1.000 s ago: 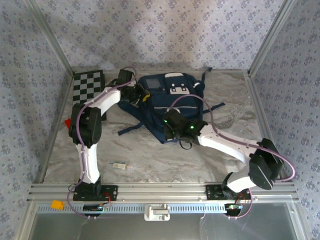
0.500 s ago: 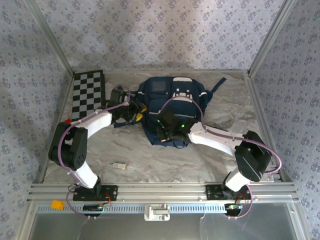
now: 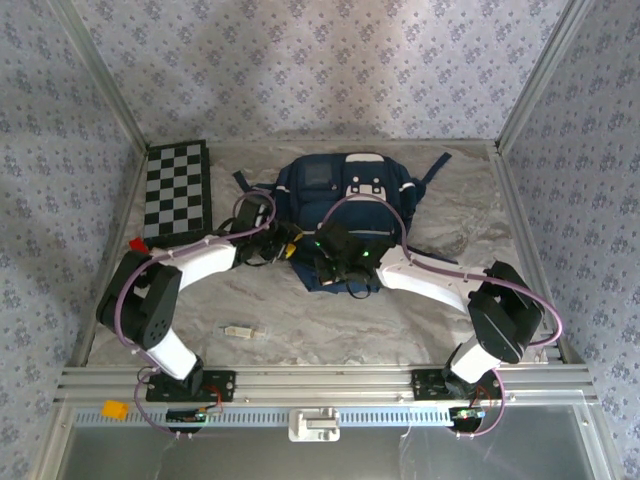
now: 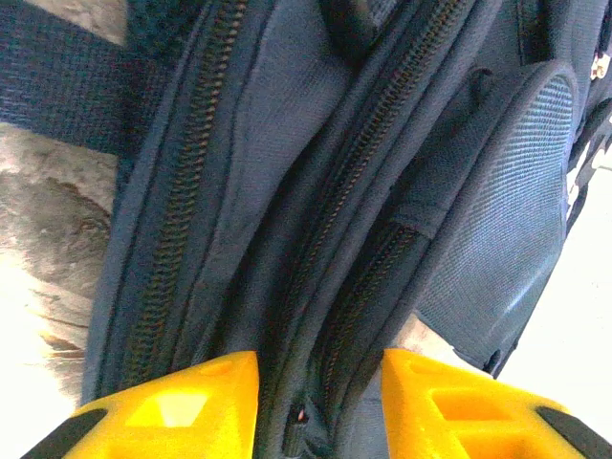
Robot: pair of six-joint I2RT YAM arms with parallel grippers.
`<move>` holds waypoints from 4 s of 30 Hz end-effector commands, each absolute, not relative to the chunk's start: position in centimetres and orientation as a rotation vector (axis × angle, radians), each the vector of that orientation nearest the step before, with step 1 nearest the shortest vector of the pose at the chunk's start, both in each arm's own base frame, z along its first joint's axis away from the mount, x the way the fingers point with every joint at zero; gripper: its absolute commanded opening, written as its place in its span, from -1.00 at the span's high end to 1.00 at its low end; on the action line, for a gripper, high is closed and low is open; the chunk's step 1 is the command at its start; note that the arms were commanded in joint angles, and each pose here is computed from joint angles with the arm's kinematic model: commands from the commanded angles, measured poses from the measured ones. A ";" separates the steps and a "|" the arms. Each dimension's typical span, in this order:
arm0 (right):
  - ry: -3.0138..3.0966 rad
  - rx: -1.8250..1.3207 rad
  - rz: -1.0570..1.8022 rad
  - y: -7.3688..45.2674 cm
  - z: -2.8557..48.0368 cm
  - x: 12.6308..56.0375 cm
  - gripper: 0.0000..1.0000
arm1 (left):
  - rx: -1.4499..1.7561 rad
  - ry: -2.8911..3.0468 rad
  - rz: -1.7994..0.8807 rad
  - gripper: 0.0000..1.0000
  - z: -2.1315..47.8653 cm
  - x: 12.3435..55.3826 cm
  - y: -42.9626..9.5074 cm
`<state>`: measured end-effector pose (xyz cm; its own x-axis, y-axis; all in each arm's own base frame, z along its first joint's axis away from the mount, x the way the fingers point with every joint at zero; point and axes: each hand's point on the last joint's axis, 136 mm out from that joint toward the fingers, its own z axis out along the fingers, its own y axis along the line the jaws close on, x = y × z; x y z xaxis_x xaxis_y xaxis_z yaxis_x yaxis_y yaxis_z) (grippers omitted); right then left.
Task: Pack books, pencil case, and school supplies into a backpack
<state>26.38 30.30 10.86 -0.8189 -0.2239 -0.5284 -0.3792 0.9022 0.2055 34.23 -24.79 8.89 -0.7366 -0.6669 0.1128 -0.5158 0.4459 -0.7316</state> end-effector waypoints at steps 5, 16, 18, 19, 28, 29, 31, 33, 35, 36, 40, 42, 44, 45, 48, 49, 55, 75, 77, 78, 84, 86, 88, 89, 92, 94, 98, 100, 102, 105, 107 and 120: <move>2.546 -0.411 0.381 29.8 10.3 27.1 1.00 | -1.027 2.491 -1.166 0.34 10.0 33.2 -26.8; 2.563 -0.378 0.353 30.0 9.7 29.1 0.34 | -1.041 2.477 -1.131 0.79 9.7 34.2 -26.7; 2.572 -0.370 0.356 30.1 9.4 29.5 0.33 | -1.041 2.472 -1.124 0.81 9.8 34.3 -26.5; 2.582 -0.359 0.352 30.0 9.0 29.6 0.31 | -1.043 2.469 -1.122 0.81 9.9 34.3 -26.4; 2.625 -0.335 0.317 30.2 7.5 30.3 0.52 | -1.027 2.471 -1.114 0.85 10.0 34.2 -26.4; 2.631 -0.329 0.311 30.1 7.4 30.2 0.59 | -1.022 2.467 -1.116 0.86 10.2 34.2 -26.4; 2.634 -0.319 0.308 29.8 7.3 30.2 0.68 | -1.014 2.470 -1.102 0.88 10.3 34.3 -26.3; 2.623 -0.316 0.314 29.7 7.6 30.3 0.78 | -1.009 2.474 -1.084 0.93 10.4 34.3 -26.1; 2.619 -0.328 0.310 29.6 7.9 30.1 0.85 | -1.019 2.468 -1.071 0.99 10.3 34.5 -25.8; 2.620 -0.332 0.290 29.3 8.1 30.0 0.90 | -1.020 2.462 -1.071 1.00 10.4 34.6 -25.7; 2.604 -0.335 0.208 27.9 9.0 29.4 1.00 | -1.029 2.434 -1.080 1.00 11.5 35.6 -24.7; 2.595 -0.333 0.191 27.3 9.5 29.0 1.00 | -1.021 2.405 -1.094 1.00 12.5 35.9 -24.3; 2.583 -0.325 0.201 27.2 10.2 28.7 1.00 | -1.005 2.406 -1.087 1.00 13.2 35.7 -24.2; 2.581 -0.328 0.218 27.4 10.4 28.5 1.00 | -1.003 2.425 -1.074 1.00 13.0 35.4 -24.1; 2.576 -0.296 0.237 27.3 11.0 28.4 1.00 | -1.011 2.483 -1.001 0.82 12.0 34.0 -23.6; 2.567 -0.281 0.241 27.2 11.3 28.4 1.00 | -1.001 2.504 -0.986 0.70 11.5 33.6 -23.7; 2.529 -0.257 0.307 27.5 13.1 28.4 0.84 | -0.947 2.588 -0.910 0.37 9.7 33.4 -24.7; 2.530 -0.201 0.331 26.4 12.2 28.4 0.66 | -0.913 2.608 -0.903 0.05 7.6 37.9 -27.9; 2.530 -0.200 0.328 26.3 12.2 28.5 0.66 | -0.916 2.565 -0.953 0.34 8.5 38.5 -28.2; 2.532 -0.204 0.319 26.2 12.2 28.4 0.66 | -0.915 2.558 -0.973 0.44 8.9 38.5 -28.3; 2.518 -0.198 0.323 25.9 13.1 28.6 0.45 | -0.950 2.480 -1.107 1.00 13.3 38.7 -28.5; 2.520 -0.191 0.360 26.4 13.3 28.6 0.34 | -0.967 2.446 -1.165 1.00 14.9 38.8 -28.5; 2.523 -0.166 0.387 26.7 13.6 28.6 0.25 | -0.977 2.415 -1.219 1.00 16.5 38.9 -28.6; 2.517 -0.146 0.405 26.9 14.0 28.6 0.20 | -0.984 2.401 -1.239 1.00 17.2 38.9 -28.6; 2.505 -0.134 0.454 27.5 14.8 28.8 0.07 | -1.007 2.377 -1.302 1.00 18.4 38.9 -28.7; 2.512 -0.124 0.505 28.2 15.0 28.8 0.02 | -1.037 2.370 -1.313 1.00 18.7 38.8 -28.6; 2.498 -0.090 0.458 28.7 15.9 28.1 -0.04 | -1.100 2.304 -1.404 1.00 20.0 39.2 -28.8; 2.492 -0.051 0.420 28.2 16.1 28.0 -0.08 | -1.111 2.300 -1.430 1.00 20.6 39.4 -28.9; 2.494 -0.009 0.388 27.4 15.6 28.1 -0.09 | -1.107 2.303 -1.445 1.00 21.1 39.4 -29.1; 2.514 0.022 0.334 26.0 14.8 28.3 -0.07 | -1.118 2.293 -1.453 1.00 21.5 39.4 -28.9; 2.497 -0.015 0.342 26.1 14.9 28.4 -0.06 | -1.119 2.284 -1.463 1.00 21.8 39.5 -28.8; 2.443 -0.138 0.392 27.4 15.1 27.0 -0.13 | -1.081 2.234 -1.471 1.00 25.1 39.9 -28.6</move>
